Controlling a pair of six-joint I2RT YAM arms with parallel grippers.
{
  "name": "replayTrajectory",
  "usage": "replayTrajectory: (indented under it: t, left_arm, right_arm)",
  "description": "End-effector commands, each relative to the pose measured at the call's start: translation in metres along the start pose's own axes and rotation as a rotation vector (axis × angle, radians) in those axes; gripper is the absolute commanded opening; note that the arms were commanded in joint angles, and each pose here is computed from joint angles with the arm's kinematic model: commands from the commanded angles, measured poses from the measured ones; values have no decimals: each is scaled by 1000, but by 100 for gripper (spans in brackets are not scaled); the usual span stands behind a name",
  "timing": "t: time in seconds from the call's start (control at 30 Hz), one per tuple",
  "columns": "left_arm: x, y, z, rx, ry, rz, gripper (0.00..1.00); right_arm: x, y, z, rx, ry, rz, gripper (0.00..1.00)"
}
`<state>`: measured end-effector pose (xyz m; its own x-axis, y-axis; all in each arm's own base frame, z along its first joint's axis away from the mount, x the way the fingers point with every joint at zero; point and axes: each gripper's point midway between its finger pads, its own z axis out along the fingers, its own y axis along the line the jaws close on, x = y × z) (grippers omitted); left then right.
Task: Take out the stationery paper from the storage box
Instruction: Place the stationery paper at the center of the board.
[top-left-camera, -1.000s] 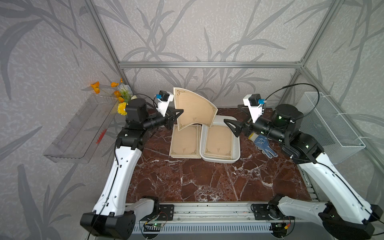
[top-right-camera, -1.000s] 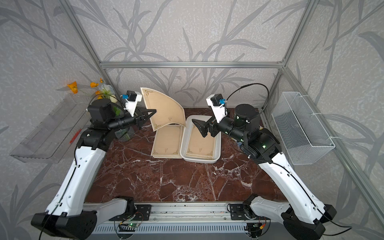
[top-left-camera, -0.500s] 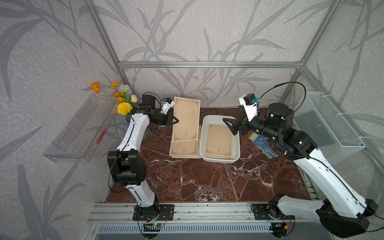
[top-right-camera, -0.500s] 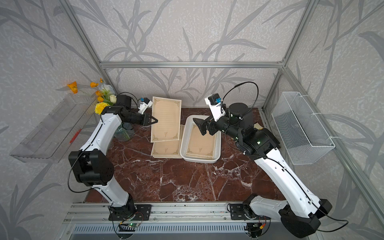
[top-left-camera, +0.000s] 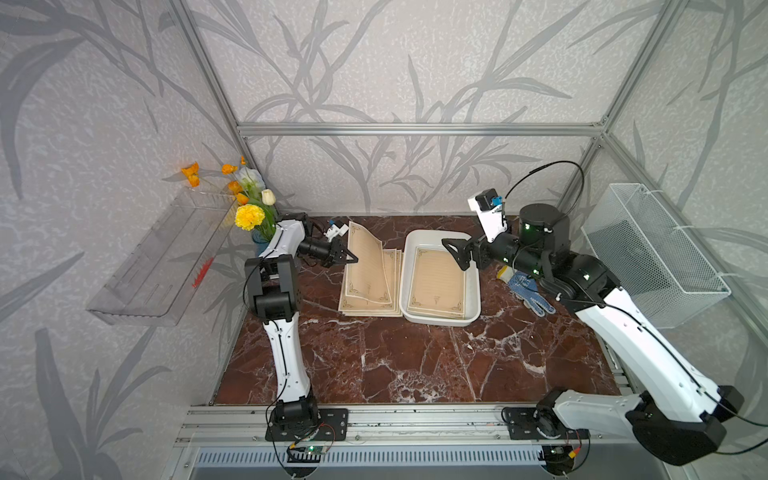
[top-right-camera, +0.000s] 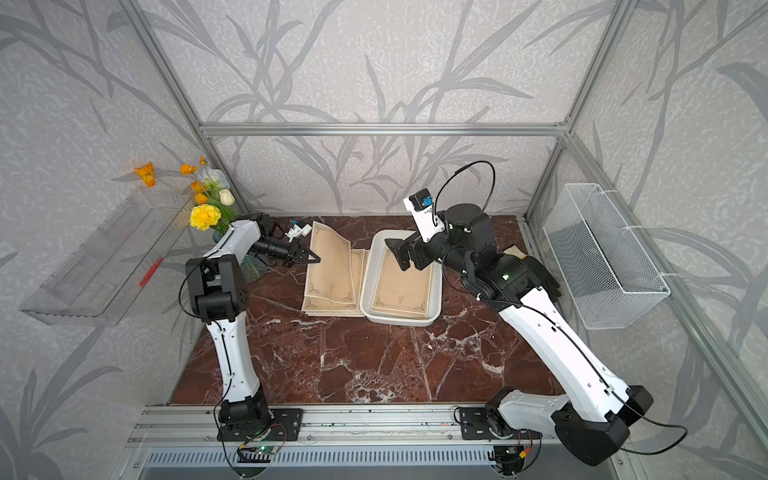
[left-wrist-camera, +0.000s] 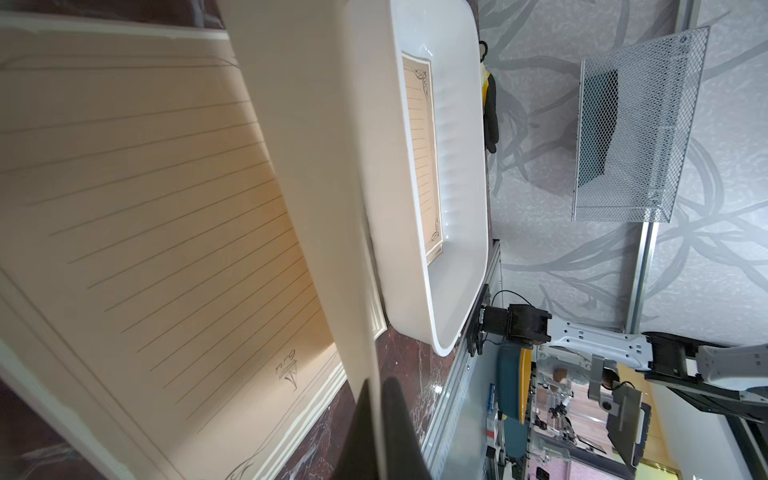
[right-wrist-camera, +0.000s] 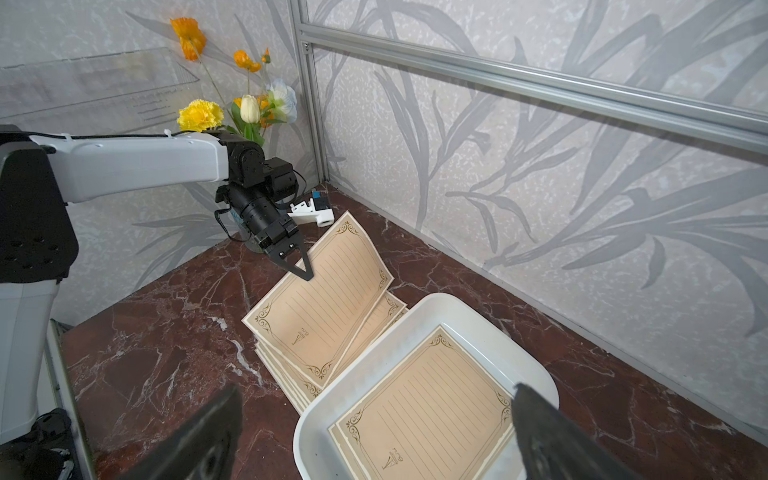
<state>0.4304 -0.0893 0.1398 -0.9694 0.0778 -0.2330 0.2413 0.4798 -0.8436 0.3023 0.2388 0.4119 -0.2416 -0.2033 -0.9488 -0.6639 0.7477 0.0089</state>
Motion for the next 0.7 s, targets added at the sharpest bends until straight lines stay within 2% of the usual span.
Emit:
replayTrajectory:
  t: [0.0,0.1,0.23,0.5,0.67]
  left_arm:
    - [-6,-36,-9,88,-34,62,0]
    - [-3,-33,-5,106,-25,51,0]
    - [5,-5,4,56,26,-21,0]
    - [11,19,17,19,74,-83,0]
    - [19,42,19,-88,126,-121,0]
  right_arm:
    - [-4,-6,-5,32,-2,-7,99]
    - [0,-8,-1,40,11,-12,99]
    - [4,-10,5,48,31,-14,99]
    - [12,-14,12,67,69,-23,99]
    - [18,-17,15,81,101,-18,99]
